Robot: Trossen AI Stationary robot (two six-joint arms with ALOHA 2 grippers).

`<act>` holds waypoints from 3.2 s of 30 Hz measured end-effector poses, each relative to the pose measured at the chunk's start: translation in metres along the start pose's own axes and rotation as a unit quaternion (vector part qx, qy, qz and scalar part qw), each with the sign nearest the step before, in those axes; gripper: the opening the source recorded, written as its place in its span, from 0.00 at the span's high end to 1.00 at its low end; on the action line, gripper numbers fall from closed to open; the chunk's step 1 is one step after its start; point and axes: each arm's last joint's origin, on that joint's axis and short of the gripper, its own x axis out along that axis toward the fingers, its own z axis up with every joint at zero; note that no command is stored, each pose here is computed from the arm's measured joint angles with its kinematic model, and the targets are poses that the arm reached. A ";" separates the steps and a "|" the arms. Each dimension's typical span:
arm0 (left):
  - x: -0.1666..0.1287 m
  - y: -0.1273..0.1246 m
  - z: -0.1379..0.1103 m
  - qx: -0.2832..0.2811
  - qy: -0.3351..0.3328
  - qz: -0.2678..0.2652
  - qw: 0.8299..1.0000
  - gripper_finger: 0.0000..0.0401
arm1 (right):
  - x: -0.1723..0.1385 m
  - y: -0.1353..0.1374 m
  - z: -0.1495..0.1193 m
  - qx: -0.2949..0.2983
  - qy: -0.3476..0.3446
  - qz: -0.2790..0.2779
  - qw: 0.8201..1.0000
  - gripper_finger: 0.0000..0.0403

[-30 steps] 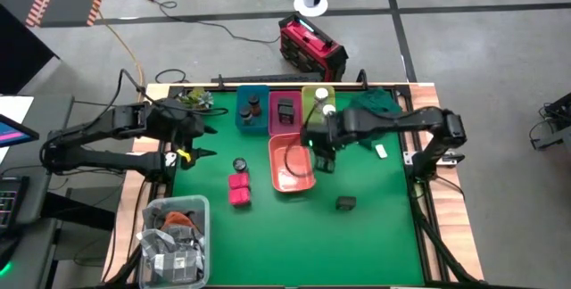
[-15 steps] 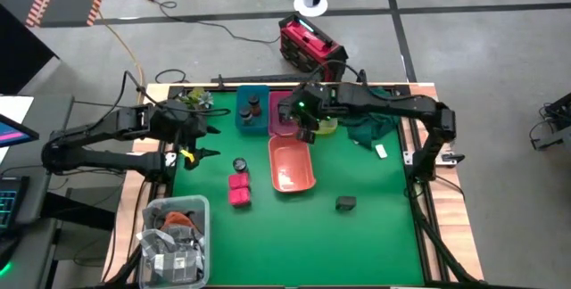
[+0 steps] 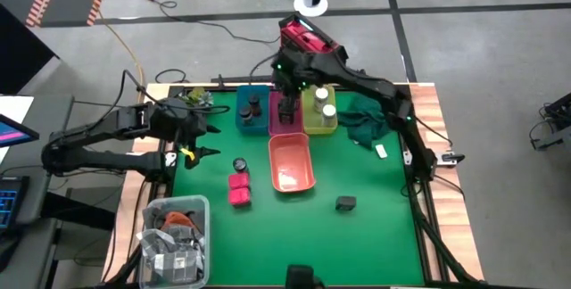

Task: Sort spices by type
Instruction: Put the top black seasoning can into the pink bin, then put the black seasoning can into the pink bin

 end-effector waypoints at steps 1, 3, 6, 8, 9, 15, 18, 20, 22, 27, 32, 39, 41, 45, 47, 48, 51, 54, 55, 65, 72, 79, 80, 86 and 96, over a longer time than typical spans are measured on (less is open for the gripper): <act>0.000 0.000 0.000 -0.001 0.001 -0.003 1.000 0.25 | 0.006 -0.005 -0.001 0.001 0.008 0.001 1.000 0.58; 0.000 -0.001 0.000 -0.003 0.000 -0.011 1.000 0.25 | 0.017 -0.012 -0.001 0.001 0.015 0.010 1.000 0.58; -0.003 -0.002 -0.002 -0.003 -0.001 -0.022 1.000 0.25 | 0.033 -0.016 -0.004 -0.011 0.027 0.015 0.999 0.58; -0.005 -0.002 -0.003 -0.003 -0.002 -0.023 1.000 0.25 | 0.044 -0.017 -0.006 -0.017 0.036 0.020 0.999 0.58; -0.006 -0.002 -0.003 -0.003 -0.001 -0.024 1.000 0.25 | 0.050 -0.018 -0.007 -0.017 0.040 0.025 0.999 0.58; -0.014 -0.003 -0.006 -0.008 -0.013 -0.022 1.000 0.25 | 0.063 -0.018 -0.009 -0.031 0.049 0.029 0.998 0.58; -0.014 -0.003 -0.006 -0.015 -0.013 -0.022 1.000 0.25 | 0.063 -0.017 -0.008 -0.032 0.038 0.041 0.998 0.58; -0.014 -0.003 -0.006 -0.017 -0.012 -0.022 1.000 0.25 | 0.063 -0.016 -0.007 -0.029 0.033 0.054 0.998 0.58; -0.014 -0.003 -0.006 -0.017 -0.012 -0.022 1.000 0.25 | 0.062 -0.013 -0.007 -0.030 0.031 0.069 0.997 0.58; -0.014 -0.003 -0.006 -0.017 -0.011 -0.022 1.000 0.25 | 0.069 -0.006 -0.005 -0.035 0.028 0.084 0.995 0.58; -0.014 -0.003 -0.006 -0.019 -0.011 -0.021 1.000 0.25 | 0.069 -0.008 -0.005 -0.035 0.024 0.086 0.995 0.58; -0.014 -0.003 -0.006 -0.019 -0.010 -0.021 1.000 0.25 | 0.073 -0.022 -0.012 -0.025 0.022 0.095 0.995 0.58; -0.014 -0.003 -0.006 -0.019 -0.010 -0.021 1.000 0.25 | 0.076 -0.021 -0.012 -0.025 0.017 0.107 0.994 0.58; -0.014 -0.003 -0.006 -0.019 -0.010 -0.020 1.000 0.25 | 0.079 -0.021 -0.012 -0.028 0.013 0.111 0.993 0.58; -0.014 -0.003 -0.006 -0.019 -0.009 -0.020 1.000 0.25 | 0.083 -0.022 -0.012 -0.027 0.013 0.112 0.993 0.58; -0.014 -0.003 -0.006 -0.019 -0.009 -0.020 1.000 0.25 | 0.086 -0.022 -0.015 -0.026 0.020 0.114 0.993 0.58; -0.014 -0.003 -0.006 -0.020 -0.009 -0.019 1.000 0.25 | 0.098 -0.021 -0.018 -0.028 0.032 0.118 0.992 0.58; -0.014 -0.003 -0.006 -0.021 -0.009 -0.019 1.000 0.25 | 0.107 -0.024 -0.023 -0.026 0.048 0.116 0.992 0.58; -0.014 -0.003 -0.006 -0.021 -0.009 -0.019 1.000 0.25 | 0.109 -0.025 -0.023 -0.023 0.047 0.114 0.992 0.58; -0.014 -0.003 -0.007 -0.021 -0.005 -0.020 1.000 0.25 | 0.111 -0.034 -0.028 -0.006 0.052 0.111 0.992 0.49; -0.014 -0.003 -0.007 -0.023 -0.005 -0.020 1.000 0.25 | 0.111 -0.035 -0.026 -0.005 0.044 0.111 0.993 0.38; -0.014 -0.003 -0.007 -0.023 -0.006 -0.020 1.000 0.25 | 0.084 -0.038 -0.024 0.008 0.049 0.106 0.993 0.38; -0.014 -0.003 -0.007 -0.023 -0.006 -0.020 1.000 0.25 | 0.074 -0.038 -0.023 0.013 0.044 0.103 0.994 0.38; -0.014 -0.003 -0.007 -0.018 -0.006 -0.020 1.000 0.25 | 0.024 0.002 -0.014 0.009 0.072 0.133 0.988 0.38; -0.014 -0.002 -0.007 -0.007 -0.004 0.000 1.000 0.25 | -0.031 0.155 0.002 -0.105 0.110 0.150 0.977 0.38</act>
